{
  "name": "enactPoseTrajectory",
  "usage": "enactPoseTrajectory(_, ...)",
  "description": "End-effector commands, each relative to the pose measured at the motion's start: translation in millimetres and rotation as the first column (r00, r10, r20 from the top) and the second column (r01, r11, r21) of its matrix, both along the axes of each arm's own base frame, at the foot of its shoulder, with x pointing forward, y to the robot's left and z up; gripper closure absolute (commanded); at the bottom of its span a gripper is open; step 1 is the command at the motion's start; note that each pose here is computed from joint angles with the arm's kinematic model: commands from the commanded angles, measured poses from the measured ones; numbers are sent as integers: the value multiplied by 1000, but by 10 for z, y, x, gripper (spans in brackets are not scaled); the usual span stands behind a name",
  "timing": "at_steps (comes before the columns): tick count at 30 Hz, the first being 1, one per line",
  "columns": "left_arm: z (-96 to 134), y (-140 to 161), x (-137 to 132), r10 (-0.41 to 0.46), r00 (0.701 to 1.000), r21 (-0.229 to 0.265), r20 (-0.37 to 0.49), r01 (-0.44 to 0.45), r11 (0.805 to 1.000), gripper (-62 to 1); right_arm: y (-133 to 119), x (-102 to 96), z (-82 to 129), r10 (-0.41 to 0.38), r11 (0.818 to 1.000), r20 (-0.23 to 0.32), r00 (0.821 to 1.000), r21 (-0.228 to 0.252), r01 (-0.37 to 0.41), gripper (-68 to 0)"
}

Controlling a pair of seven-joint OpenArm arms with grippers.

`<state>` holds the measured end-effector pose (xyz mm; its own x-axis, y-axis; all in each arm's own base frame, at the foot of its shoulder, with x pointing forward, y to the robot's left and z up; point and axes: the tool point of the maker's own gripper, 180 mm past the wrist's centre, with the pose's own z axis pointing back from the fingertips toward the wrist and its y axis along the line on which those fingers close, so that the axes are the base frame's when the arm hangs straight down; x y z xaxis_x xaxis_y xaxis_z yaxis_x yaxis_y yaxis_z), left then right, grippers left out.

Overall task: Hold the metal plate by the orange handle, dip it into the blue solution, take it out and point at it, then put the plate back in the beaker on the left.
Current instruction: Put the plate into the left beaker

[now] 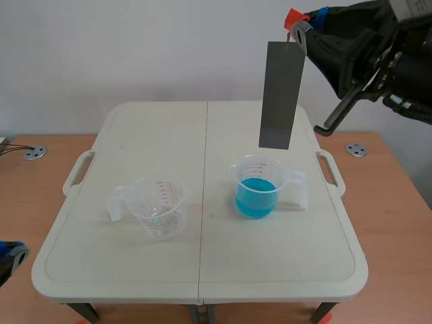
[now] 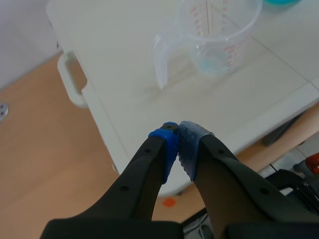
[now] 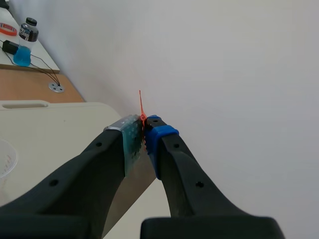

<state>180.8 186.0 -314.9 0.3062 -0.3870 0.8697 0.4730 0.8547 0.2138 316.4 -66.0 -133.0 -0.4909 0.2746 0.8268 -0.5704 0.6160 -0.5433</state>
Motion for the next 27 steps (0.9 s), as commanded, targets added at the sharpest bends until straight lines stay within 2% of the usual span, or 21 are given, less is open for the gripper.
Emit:
enactPoseTrajectory(1, 5, 18, -70, 36, 999, -20, -1, -36, 999, -27, 88, -24, 196, 41, 999, 54, 998, 25, -42, -13)
enactPoseTrajectory(6, -79, 99, -386, 95, 994, -33, -60, -97, 995, -27, 211, -34, 210, 74, 997, 54, 996, 26, -76, -13)
enactPoseTrajectory(10, -138, 108, -559, 110, 989, -34, -104, -114, 993, -27, 320, -41, 227, 104, 994, 52, 993, 27, -106, -13)
enactPoseTrajectory(27, -155, 115, -578, 111, 987, -30, -113, -115, 993, -27, 997, -62, 278, 206, 977, 15, 978, 43, -207, -13)
